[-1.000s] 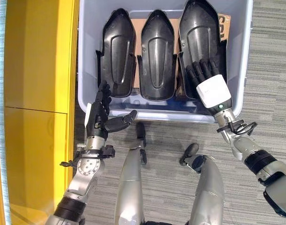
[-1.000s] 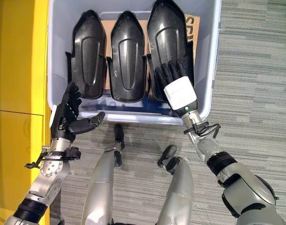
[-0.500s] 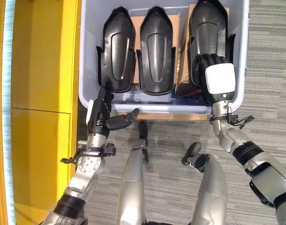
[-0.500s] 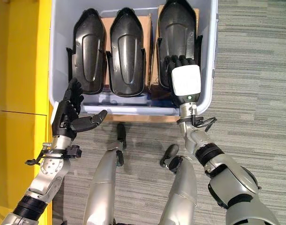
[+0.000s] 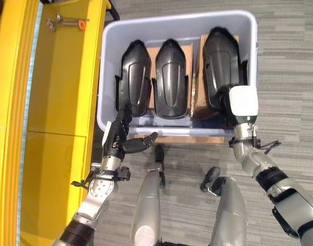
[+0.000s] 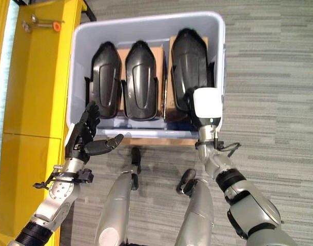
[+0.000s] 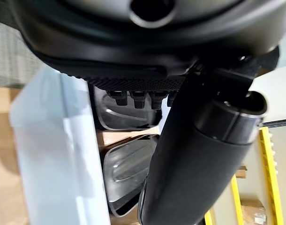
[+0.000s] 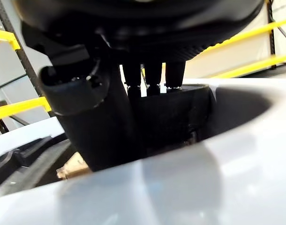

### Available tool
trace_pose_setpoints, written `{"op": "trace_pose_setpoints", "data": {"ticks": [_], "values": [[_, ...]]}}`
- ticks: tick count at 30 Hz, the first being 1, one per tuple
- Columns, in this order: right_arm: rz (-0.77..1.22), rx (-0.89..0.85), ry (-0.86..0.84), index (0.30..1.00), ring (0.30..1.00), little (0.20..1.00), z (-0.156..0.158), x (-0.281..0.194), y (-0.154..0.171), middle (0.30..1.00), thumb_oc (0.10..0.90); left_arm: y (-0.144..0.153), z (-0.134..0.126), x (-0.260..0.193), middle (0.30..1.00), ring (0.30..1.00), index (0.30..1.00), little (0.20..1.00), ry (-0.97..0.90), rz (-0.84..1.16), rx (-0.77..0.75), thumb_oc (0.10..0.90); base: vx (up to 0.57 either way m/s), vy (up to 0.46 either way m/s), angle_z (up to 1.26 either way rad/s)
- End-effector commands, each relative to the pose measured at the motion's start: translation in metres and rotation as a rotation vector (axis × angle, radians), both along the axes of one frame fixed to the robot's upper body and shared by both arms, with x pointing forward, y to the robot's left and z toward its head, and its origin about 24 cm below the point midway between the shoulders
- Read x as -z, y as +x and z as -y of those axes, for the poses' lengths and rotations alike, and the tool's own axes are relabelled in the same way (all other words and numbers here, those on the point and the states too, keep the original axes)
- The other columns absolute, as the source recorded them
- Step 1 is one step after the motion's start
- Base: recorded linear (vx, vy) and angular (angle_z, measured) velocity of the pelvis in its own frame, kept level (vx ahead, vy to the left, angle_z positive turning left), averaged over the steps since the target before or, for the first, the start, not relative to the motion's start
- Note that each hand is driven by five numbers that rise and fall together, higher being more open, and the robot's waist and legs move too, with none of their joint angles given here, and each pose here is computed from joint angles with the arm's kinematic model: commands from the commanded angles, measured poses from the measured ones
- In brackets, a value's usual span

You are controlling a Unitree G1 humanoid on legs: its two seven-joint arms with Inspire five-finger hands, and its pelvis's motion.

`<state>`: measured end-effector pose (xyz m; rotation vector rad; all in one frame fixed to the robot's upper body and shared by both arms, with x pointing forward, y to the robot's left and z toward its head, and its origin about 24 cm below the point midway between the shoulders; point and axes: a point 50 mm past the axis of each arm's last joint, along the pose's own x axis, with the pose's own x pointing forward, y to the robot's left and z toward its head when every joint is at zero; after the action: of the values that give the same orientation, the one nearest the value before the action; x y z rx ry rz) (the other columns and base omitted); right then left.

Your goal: Move parts from the plastic box to the shelf.

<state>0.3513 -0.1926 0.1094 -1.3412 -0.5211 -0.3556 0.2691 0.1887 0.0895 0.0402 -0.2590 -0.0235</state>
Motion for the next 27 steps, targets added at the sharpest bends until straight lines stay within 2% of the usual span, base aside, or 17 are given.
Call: {"op": "trace_pose_setpoints", "data": {"ticks": [1, 8, 19, 27], "values": [[0.05, -0.061, 0.06, 0.3, 0.3, 0.3, -0.003, -0.01, -0.003, 0.3, 0.4, 0.0, 0.001, -0.045, 1.0, 1.0, 1.0, 1.0, -0.061, 0.239, -0.013, 0.9, -0.01, 0.023, -0.09], [0.14, -0.157, 0.144, 0.3, 0.3, 0.3, -0.021, -0.023, -0.014, 0.3, 0.4, -0.001, -0.002, -0.043, 1.0, 1.0, 1.0, 1.0, -0.07, 0.243, -0.051, 0.9, 0.01, 0.006, -0.05], [0.313, -0.209, 0.397, 0.3, 0.3, 0.3, -0.024, -0.046, -0.029, 0.3, 0.4, -0.005, -0.001, -0.034, 1.0, 1.0, 1.0, 1.0, -0.074, 0.225, -0.102, 0.9, 0.06, -0.021, -0.05], [0.377, -0.346, 0.422, 0.3, 0.3, 0.3, -0.04, -0.072, -0.041, 0.3, 0.4, -0.017, -0.012, -0.019, 1.0, 1.0, 1.0, 1.0, -0.057, 0.162, -0.156, 0.9, 0.07, -0.043, -0.02]]}}
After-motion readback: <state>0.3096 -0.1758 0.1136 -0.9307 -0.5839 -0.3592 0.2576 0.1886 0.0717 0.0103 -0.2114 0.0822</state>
